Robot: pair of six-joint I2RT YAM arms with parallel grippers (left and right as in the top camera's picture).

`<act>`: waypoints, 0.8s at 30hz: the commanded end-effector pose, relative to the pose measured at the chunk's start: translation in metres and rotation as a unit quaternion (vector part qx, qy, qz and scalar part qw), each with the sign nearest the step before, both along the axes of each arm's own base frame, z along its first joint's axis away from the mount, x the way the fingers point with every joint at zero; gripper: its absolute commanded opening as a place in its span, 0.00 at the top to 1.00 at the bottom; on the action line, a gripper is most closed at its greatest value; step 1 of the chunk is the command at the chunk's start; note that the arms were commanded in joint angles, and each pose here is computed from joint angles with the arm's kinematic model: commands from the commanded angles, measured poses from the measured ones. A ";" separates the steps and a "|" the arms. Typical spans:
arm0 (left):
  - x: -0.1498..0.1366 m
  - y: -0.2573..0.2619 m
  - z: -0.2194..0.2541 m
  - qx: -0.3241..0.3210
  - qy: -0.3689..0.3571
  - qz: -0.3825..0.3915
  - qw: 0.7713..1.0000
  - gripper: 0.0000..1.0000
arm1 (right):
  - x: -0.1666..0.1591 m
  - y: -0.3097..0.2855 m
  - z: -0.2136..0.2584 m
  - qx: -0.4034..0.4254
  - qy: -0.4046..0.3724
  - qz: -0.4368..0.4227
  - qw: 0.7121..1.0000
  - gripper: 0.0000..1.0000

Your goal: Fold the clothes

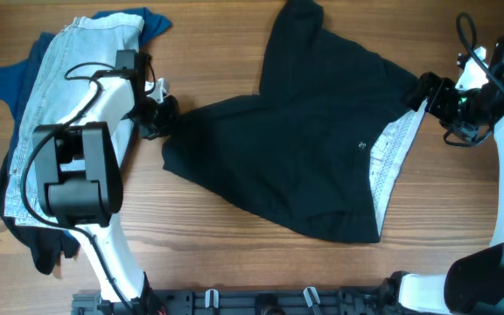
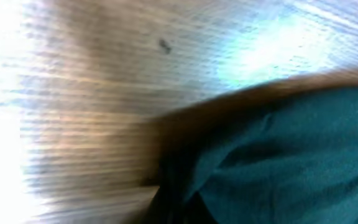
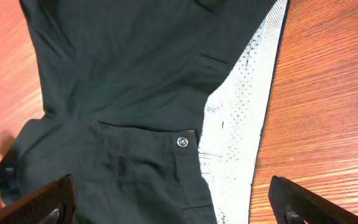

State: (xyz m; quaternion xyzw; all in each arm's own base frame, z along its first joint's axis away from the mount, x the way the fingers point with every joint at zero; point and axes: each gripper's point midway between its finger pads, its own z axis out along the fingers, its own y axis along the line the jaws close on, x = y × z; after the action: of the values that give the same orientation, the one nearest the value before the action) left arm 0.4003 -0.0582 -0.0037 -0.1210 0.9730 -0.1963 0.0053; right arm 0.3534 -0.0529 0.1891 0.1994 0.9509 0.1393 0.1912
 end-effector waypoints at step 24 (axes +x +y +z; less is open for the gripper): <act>0.137 -0.147 0.132 0.023 -0.458 -0.180 0.870 0.06 | 0.008 -0.001 0.003 -0.004 -0.020 0.011 1.000 0.00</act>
State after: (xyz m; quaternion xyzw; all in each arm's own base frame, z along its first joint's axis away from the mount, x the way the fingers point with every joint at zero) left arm 0.5327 -0.2095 0.1609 0.1644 0.8537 -0.2282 0.4382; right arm 0.3615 -0.0553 0.1924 0.1955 0.9481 0.1376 0.2097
